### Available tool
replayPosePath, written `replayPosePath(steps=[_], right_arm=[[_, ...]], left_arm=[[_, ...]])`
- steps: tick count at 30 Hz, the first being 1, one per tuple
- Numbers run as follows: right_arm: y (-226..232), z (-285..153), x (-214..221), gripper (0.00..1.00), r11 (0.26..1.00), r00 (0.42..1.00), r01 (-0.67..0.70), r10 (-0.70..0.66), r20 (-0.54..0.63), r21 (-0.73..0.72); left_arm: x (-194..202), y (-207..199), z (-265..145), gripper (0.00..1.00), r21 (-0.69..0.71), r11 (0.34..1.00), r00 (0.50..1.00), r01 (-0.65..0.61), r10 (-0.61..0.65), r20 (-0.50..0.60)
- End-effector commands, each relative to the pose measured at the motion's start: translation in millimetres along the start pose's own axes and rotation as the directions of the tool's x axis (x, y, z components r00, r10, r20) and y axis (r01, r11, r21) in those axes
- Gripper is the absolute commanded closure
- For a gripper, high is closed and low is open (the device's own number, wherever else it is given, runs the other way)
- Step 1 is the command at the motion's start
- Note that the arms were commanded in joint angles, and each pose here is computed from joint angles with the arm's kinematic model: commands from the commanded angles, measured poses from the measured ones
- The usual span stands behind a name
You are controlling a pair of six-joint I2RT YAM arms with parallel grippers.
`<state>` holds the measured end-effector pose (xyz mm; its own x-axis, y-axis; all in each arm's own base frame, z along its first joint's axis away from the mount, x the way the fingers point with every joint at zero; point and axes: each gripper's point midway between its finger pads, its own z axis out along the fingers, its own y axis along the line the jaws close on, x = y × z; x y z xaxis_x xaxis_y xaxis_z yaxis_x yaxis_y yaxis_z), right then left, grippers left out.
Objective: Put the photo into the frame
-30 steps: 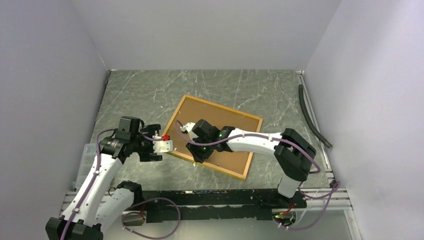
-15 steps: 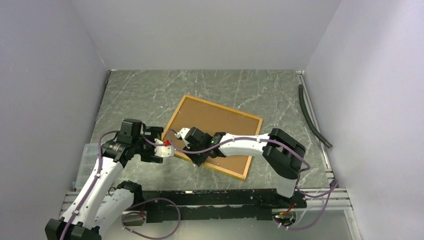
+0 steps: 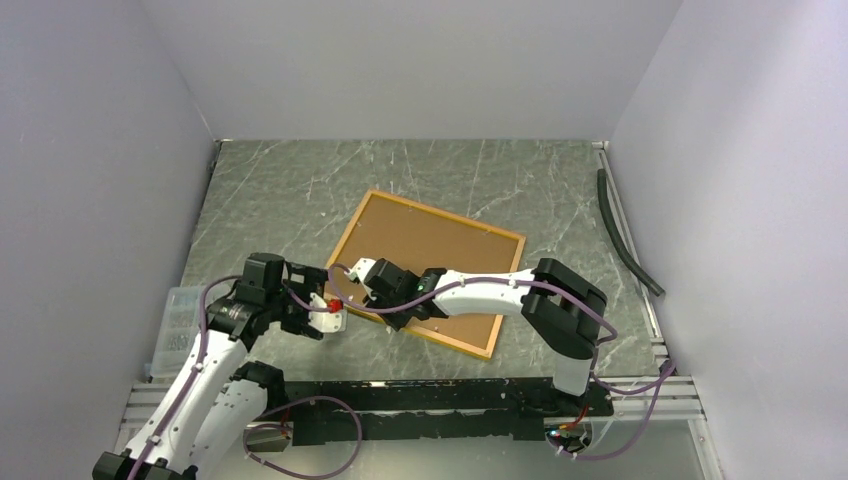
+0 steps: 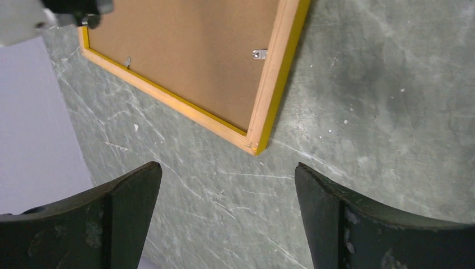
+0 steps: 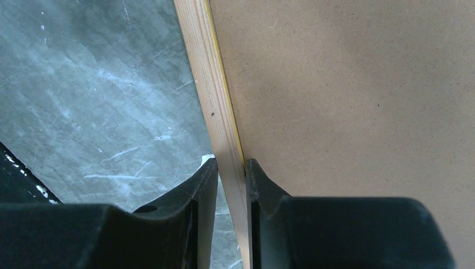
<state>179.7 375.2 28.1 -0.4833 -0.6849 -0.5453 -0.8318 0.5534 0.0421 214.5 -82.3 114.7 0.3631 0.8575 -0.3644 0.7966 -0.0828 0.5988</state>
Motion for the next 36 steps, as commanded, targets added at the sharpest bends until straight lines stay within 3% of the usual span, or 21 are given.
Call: replayPosePath(steps=[1, 6, 14, 24, 34, 36], right_arm=[[0, 4, -5, 0.87, 1.000, 1.000, -0.003, 0.003, 0.007, 0.000], [5, -7, -19, 0.99, 0.994, 0.997, -0.052, 0.057, 0.053, -0.093], [6, -35, -48, 1.00, 0.964, 0.984, -0.110, 0.141, 0.114, -0.243], [7, -61, -74, 1.00, 0.955, 0.979, -0.098, 0.143, 0.143, -0.280], [12, -79, -93, 1.00, 0.938, 0.976, -0.097, 0.154, 0.151, -0.332], [12, -82, -94, 1.00, 0.936, 0.977, -0.098, 0.156, 0.148, -0.339]], left_arm=[[-3, -4, 3, 0.05, -0.012, 0.995, 0.995, -0.097, 0.097, 0.024], [-2, -11, 12, 0.05, -0.021, 0.990, 0.990, -0.138, 0.138, 0.041], [-10, -1, 24, 0.05, -0.085, 0.966, 0.964, -0.243, 0.250, 0.089], [-21, -9, 53, 0.05, -0.074, 0.910, 0.899, -0.407, 0.414, 0.142], [-36, 46, 74, 0.05, -0.280, 0.819, 0.846, -0.500, 0.531, 0.041], [-40, 57, 74, 0.09, -0.330, 0.791, 0.836, -0.516, 0.549, 0.010]])
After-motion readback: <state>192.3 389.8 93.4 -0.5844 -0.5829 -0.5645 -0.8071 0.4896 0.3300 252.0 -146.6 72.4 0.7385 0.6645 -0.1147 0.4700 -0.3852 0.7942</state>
